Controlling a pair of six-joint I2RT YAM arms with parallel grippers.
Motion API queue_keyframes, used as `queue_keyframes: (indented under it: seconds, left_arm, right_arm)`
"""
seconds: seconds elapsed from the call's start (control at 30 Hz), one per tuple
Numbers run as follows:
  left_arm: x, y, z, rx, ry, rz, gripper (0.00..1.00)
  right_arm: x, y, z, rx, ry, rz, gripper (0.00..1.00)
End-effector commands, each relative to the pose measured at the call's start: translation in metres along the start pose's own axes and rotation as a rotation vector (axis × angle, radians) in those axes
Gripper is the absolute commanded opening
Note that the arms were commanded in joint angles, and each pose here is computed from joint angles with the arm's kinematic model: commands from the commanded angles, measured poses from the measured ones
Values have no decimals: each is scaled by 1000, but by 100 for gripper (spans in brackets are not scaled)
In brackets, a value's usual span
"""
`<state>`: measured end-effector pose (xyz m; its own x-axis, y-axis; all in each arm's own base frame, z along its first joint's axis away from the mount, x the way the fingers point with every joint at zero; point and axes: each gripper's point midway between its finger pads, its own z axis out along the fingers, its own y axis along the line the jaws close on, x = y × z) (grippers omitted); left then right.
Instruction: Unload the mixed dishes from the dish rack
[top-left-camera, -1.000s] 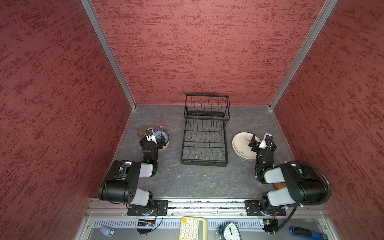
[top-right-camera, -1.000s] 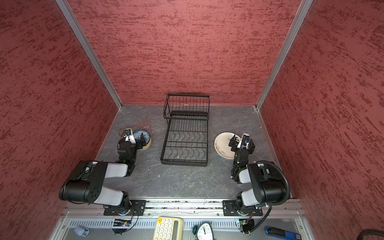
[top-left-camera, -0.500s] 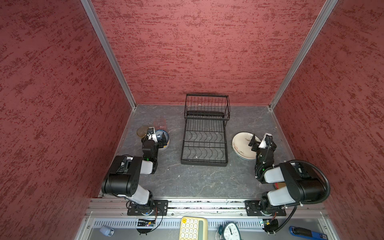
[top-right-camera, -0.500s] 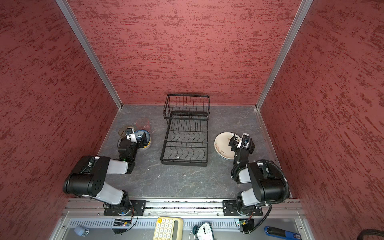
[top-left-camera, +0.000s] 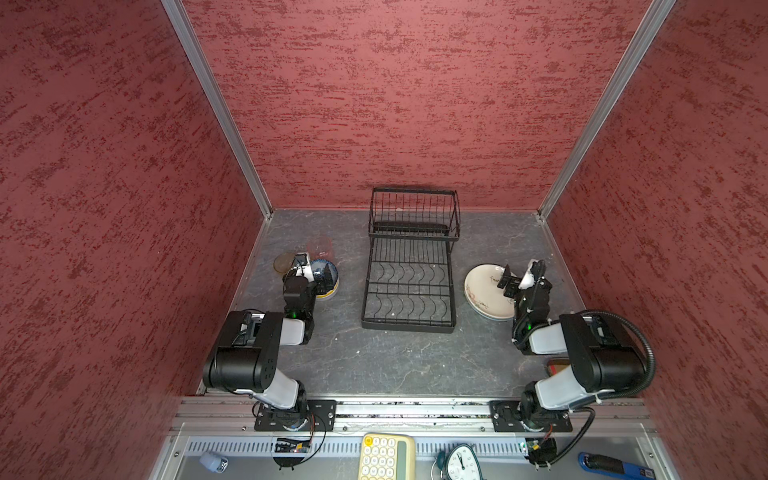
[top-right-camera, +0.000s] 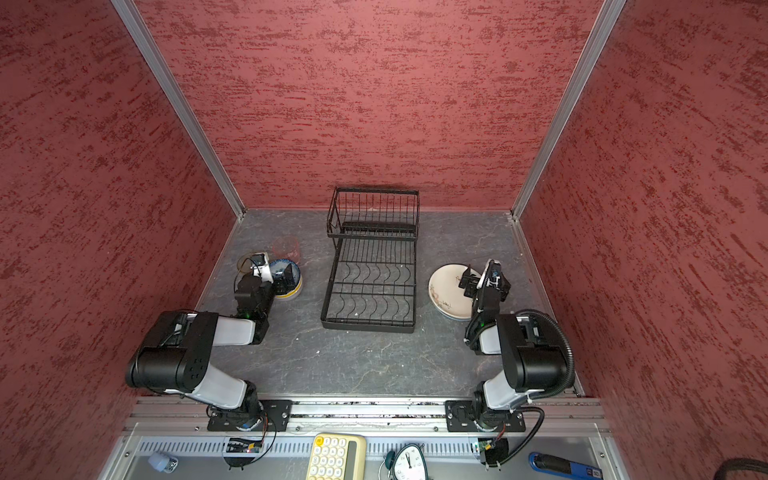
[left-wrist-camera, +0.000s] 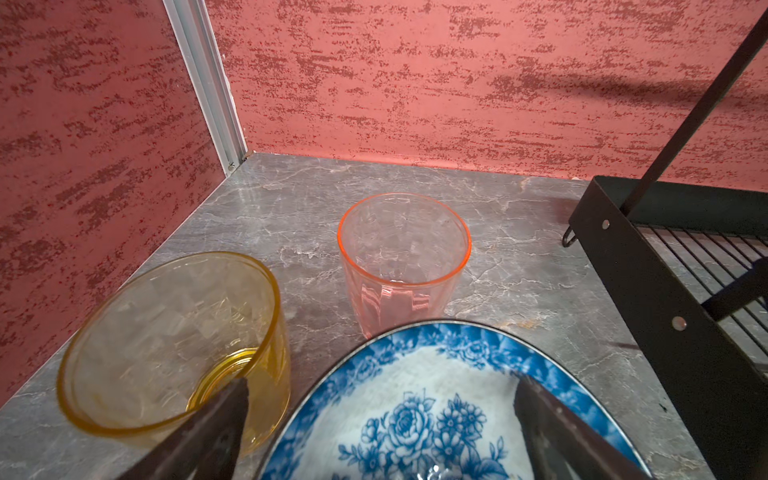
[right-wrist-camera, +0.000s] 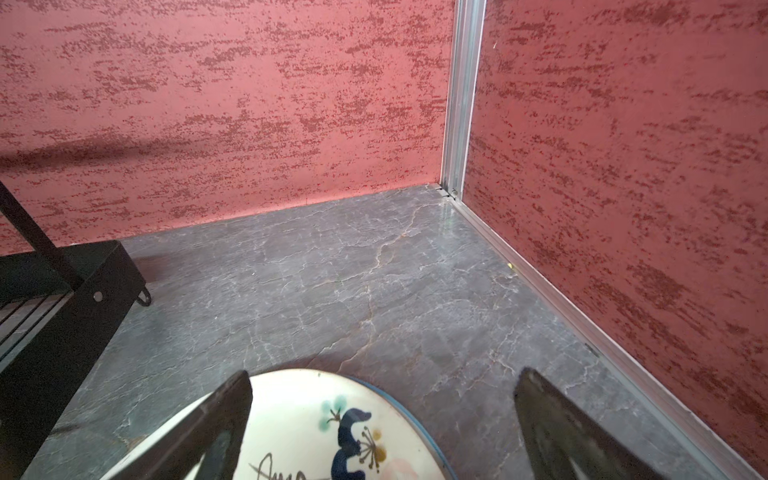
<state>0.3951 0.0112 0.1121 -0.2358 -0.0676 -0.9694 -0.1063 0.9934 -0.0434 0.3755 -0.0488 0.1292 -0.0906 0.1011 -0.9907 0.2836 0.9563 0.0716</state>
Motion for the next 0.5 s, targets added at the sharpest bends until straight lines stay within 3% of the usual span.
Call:
queue_keyframes:
  seconds: [0.0, 0.47]
  left_arm:
    - [-4, 1, 2, 1, -7, -9, 99]
    - [-3, 1, 6, 48, 19, -31, 100]
  right_arm:
    - [-7, 3, 3, -15, -19, 5, 99]
    - [-8, 3, 2, -14, -23, 3, 99]
